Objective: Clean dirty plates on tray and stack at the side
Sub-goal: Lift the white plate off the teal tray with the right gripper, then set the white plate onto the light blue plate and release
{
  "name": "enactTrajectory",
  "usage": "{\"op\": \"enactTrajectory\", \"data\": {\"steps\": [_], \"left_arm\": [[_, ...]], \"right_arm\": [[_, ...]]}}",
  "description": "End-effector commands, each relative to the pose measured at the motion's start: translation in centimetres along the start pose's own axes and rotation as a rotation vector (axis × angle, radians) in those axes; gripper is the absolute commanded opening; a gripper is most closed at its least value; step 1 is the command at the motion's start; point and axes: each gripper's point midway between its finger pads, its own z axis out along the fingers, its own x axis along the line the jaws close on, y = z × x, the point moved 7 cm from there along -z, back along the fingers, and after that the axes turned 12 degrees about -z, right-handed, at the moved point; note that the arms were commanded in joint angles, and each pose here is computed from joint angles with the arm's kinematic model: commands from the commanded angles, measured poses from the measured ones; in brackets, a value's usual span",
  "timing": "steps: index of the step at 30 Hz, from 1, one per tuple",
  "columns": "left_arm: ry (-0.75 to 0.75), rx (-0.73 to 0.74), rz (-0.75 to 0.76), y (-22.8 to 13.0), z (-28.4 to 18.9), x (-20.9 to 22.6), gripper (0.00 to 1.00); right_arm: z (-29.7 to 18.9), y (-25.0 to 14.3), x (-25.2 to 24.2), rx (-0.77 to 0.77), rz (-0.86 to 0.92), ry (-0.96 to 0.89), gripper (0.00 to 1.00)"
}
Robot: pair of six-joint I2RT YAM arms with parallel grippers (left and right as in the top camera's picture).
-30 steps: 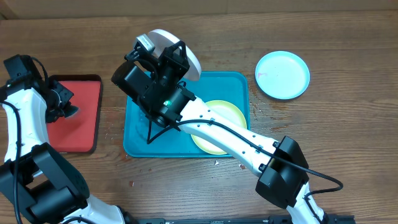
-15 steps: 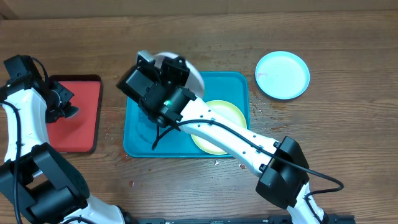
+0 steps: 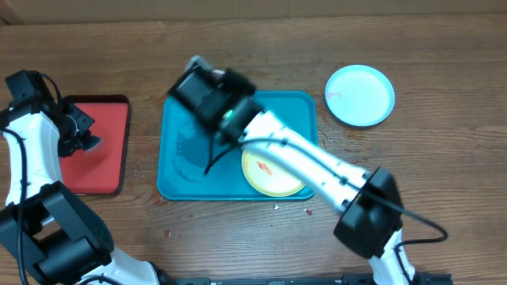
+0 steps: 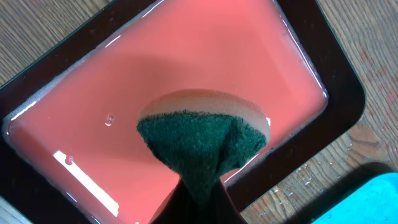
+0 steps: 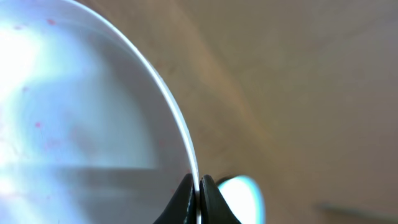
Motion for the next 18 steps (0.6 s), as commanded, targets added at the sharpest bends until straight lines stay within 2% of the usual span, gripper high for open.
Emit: {"op": "enactTrajectory", "data": {"steps": [1,5,8,13,18], "left_arm": [[0.017,0.004,-0.009,0.1,0.5,0.4,0.04],[0.016,0.001,-0.009,0.1,0.5,0.3,0.04],[0.015,0.001,-0.009,0.1,0.5,0.3,0.04],[0.013,-0.002,-0.009,0.2,0.5,0.3,0.04],[0.011,-0.005,-0.009,0.2,0.5,0.3,0.04]], "right_arm": [[0.4,-2.2,-6.4,-0.077,0.412,0.262,0.04],[3.7,-8.0,-11.7,-0.023,0.697,0.519,0.04],[6.7,-14.3,-15.3,0.056,0.920,0.659,0.04],[10.3,-24.5,-17.9,0.253,1.161,0.644,0.04],[13.0,-31.0,-17.4,0.345,1.279,0.606,0.04]]}}
